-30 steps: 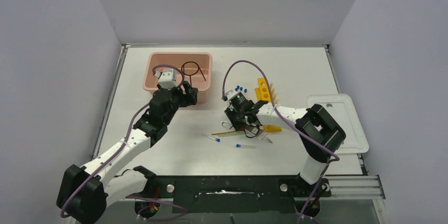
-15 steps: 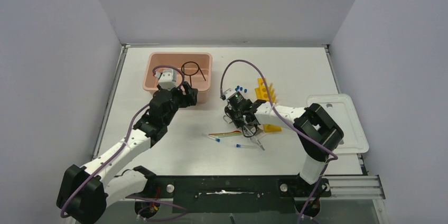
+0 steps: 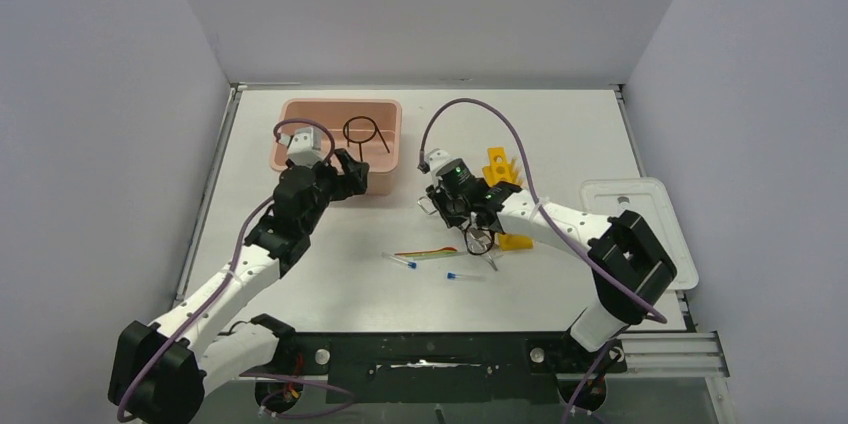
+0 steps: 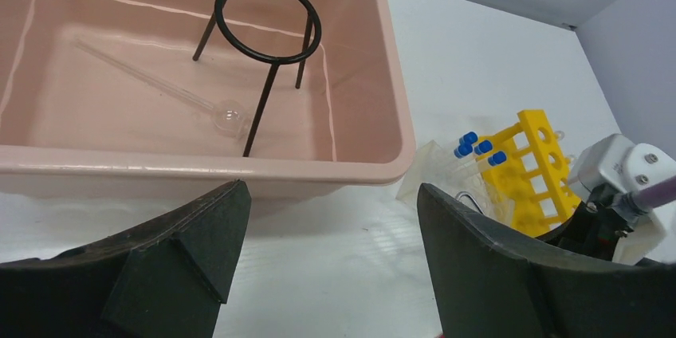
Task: Organize the chemistry lab equipment
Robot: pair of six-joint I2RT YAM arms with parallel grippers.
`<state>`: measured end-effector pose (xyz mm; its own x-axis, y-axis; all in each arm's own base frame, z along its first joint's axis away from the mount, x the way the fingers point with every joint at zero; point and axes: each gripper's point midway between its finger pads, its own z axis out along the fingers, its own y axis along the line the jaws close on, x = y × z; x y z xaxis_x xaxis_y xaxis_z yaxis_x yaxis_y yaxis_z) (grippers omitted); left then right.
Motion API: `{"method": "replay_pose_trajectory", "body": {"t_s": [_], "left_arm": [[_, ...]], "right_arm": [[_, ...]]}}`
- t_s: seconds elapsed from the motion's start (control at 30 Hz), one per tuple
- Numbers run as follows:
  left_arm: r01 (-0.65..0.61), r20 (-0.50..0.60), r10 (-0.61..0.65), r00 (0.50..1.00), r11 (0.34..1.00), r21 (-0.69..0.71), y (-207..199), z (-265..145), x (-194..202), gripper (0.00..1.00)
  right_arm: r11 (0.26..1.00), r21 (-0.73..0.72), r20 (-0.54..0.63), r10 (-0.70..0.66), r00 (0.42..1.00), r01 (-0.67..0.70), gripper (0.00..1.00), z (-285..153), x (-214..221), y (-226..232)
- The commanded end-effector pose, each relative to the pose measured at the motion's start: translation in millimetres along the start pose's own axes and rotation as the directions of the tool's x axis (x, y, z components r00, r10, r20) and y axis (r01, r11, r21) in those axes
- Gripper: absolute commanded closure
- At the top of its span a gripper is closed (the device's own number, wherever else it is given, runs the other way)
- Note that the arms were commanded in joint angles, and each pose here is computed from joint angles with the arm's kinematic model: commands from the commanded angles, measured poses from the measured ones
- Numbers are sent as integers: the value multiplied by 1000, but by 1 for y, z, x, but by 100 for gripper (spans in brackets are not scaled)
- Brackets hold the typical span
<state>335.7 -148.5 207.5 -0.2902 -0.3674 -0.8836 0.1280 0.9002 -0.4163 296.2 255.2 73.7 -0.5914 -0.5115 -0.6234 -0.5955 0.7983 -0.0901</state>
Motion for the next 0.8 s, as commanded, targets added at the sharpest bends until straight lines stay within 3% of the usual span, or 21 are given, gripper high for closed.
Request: {"method": "replay_pose_trajectory", "body": {"t_s": [0.0,0.17,0.37,0.77], "left_arm": [[80,36,-85,996,990,120,-27,-3,-44,23],[136,-11,-139,990,945,298,-55,-8,-63,21],[263,-66,-267,962,825,500,-91,-21,-70,20],[363,-194,-310,931,714,599,-119,-11,-45,19]], "right_arm": [[999,-29,187,-17,982,23,100,-27,-57,4],[998,-42,311,-39,950,55,100,-53,-87,4],[994,-50,479,-58,876,94,100,-94,-124,3],[992,-45,570,-70,819,115,100,-131,-153,1]]}}
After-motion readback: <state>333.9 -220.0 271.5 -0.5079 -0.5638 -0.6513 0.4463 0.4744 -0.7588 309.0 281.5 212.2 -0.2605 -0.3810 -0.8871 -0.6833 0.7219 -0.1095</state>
